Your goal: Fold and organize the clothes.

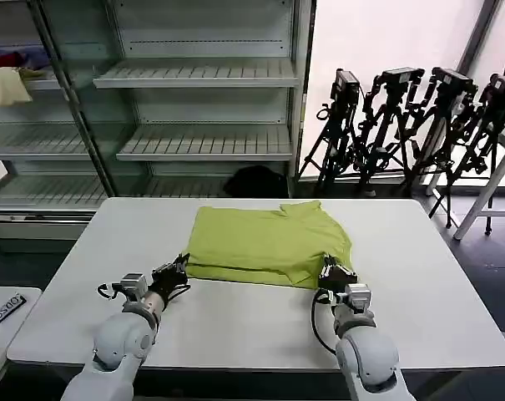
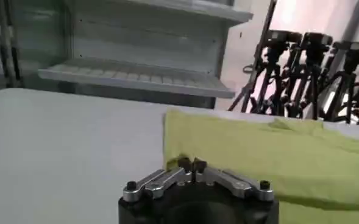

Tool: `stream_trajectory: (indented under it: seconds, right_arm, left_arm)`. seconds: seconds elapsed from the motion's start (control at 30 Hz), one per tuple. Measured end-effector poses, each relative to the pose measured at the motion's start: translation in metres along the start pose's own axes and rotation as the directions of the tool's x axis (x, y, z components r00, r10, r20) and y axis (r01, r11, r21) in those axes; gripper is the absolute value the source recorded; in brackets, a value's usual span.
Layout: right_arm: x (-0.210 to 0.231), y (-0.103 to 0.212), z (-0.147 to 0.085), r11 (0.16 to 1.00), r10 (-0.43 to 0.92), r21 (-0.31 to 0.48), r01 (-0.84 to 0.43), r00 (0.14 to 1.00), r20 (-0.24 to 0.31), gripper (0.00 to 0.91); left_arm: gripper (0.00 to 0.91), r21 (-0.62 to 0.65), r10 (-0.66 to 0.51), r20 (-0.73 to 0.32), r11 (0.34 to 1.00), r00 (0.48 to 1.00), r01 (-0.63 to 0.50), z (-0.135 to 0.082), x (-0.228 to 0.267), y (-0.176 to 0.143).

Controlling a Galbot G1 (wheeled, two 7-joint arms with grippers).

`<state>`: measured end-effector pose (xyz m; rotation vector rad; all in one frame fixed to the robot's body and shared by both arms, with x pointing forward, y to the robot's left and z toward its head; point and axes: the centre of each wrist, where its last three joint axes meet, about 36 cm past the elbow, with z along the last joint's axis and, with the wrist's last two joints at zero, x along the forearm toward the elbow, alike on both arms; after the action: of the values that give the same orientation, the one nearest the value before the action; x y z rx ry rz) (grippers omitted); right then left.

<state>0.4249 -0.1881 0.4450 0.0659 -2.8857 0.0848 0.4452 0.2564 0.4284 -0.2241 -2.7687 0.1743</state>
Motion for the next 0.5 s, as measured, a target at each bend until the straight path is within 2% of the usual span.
stream_trajectory:
  seconds: [0.33,0.37,0.4,0.5]
  right_arm:
    - [-0.032,0.005,-0.009,0.999,-0.005,0.031,0.005,1.000,0.000,0.000]
    - [-0.034,0.005,-0.009,0.999,-0.004,0.033,0.004,1.000,-0.001,0.272]
    - [-0.036,0.005,-0.009,0.999,-0.002,0.035,0.002,1.000,-0.002,0.907]
    - [-0.041,0.004,-0.008,0.999,0.007,0.039,-0.007,1.000,-0.004,0.907]
  left_arm:
    - [0.020,-0.039,-0.030,-0.019,0.999,0.999,0.029,0.005,-0.014,0.006]
    - [0.171,-0.042,-0.032,-0.020,0.999,0.999,0.031,0.005,-0.015,0.006]
    - [0.907,-0.043,-0.033,-0.021,0.999,0.999,0.032,0.006,-0.016,0.006]
    - [0.907,-0.051,-0.037,-0.024,0.998,0.999,0.036,0.009,-0.019,0.008]
